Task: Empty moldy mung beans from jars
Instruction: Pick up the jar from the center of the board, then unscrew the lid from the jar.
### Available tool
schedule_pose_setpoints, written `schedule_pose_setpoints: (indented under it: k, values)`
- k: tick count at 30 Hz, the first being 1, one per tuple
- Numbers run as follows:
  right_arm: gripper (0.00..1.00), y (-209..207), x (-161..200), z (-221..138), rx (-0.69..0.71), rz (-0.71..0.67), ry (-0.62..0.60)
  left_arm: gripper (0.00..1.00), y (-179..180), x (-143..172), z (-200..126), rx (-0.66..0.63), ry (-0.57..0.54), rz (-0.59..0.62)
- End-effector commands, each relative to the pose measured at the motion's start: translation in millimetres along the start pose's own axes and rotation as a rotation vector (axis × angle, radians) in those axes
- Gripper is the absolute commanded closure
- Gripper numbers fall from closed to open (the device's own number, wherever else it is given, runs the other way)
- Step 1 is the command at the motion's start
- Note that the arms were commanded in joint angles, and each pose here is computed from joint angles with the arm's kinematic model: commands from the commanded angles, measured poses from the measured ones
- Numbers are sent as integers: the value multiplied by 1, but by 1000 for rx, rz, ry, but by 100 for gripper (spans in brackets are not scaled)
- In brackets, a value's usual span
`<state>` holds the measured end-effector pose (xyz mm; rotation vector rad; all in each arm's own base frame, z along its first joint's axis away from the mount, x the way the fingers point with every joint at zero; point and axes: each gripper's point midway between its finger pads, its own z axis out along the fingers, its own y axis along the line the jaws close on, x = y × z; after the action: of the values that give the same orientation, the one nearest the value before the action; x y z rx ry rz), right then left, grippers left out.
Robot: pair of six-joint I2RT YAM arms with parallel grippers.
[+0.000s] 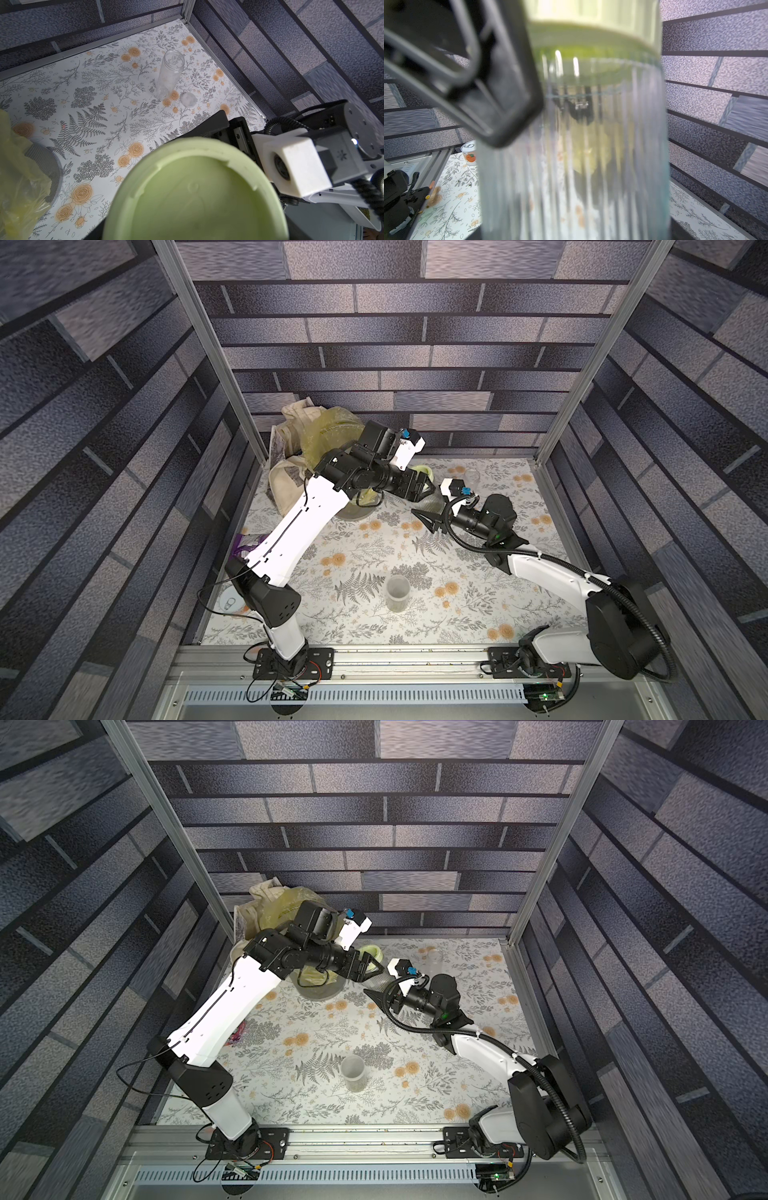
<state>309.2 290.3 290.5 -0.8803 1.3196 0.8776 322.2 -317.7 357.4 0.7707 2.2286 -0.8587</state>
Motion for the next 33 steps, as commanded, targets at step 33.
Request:
schedule_pose_setpoints:
  k: [33]
  values:
    - [44, -12, -22, -10, 51, 92, -45, 0, 1, -13, -55, -53, -341, 59]
